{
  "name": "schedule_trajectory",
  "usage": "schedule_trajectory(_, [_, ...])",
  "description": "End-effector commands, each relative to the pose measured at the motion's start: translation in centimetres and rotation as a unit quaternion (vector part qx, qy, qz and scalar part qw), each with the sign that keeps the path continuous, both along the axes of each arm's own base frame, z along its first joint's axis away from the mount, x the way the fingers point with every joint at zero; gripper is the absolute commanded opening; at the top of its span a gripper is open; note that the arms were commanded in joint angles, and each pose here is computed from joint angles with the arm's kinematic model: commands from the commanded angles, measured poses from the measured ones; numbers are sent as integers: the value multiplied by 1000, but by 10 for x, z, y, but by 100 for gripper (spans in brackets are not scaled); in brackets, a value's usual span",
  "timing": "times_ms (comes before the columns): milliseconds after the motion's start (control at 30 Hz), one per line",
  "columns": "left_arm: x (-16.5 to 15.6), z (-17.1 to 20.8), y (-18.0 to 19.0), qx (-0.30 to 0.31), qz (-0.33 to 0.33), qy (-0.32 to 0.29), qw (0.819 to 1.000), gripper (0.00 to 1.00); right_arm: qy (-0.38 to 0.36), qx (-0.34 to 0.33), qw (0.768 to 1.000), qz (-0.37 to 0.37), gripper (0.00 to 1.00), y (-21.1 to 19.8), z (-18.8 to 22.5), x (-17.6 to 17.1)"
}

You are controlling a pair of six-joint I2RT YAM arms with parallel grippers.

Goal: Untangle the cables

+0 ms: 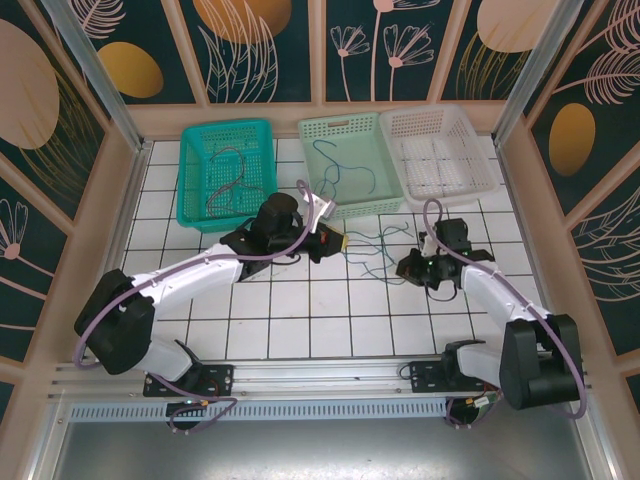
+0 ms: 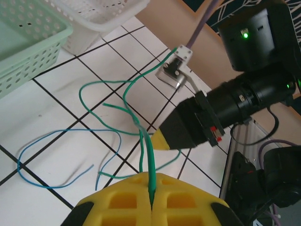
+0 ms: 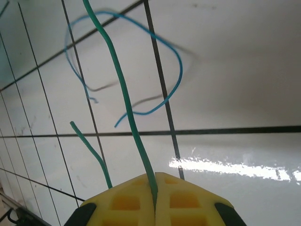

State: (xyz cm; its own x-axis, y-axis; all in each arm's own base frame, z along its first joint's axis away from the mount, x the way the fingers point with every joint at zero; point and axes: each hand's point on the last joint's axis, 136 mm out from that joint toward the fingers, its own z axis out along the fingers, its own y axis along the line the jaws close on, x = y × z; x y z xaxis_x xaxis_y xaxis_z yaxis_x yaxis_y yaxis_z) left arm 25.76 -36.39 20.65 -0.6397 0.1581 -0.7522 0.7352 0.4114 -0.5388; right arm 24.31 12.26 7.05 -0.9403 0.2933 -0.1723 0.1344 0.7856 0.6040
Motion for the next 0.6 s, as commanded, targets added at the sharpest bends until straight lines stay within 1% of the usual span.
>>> schedule_trajectory(0, [-8, 9, -2, -3, -28, -8, 1000, 0, -26, -2, 1000, -7, 0, -1, 17, 20])
schedule_trajectory(100, [-4, 16, 4, -8, -8, -23, 1000, 0, 5, -26, 1000, -18, 0, -8, 4, 16])
schedule_trajectory(167, [-3, 14, 7, 1, 3, -22, 1000, 0, 12, -34, 999, -33, 0, -14, -2, 14])
schedule_trajectory(267, [3, 0, 17, 29, 34, -15, 999, 0, -29, -27, 998, -57, 0, -19, 8, 16])
schedule_trajectory(333, [9, -13, 29, 48, 69, -6, 996, 0, -67, -17, 996, -61, 0, -19, 22, 15])
schedule_trajectory(433, [14, -29, 43, 65, 105, 16, 992, 0, -88, -8, 995, -47, 0, -16, 33, 9])
schedule_trajectory(567, [14, -44, 52, 77, 116, 36, 990, 0, -100, -1, 993, -56, 0, -17, 41, 6])
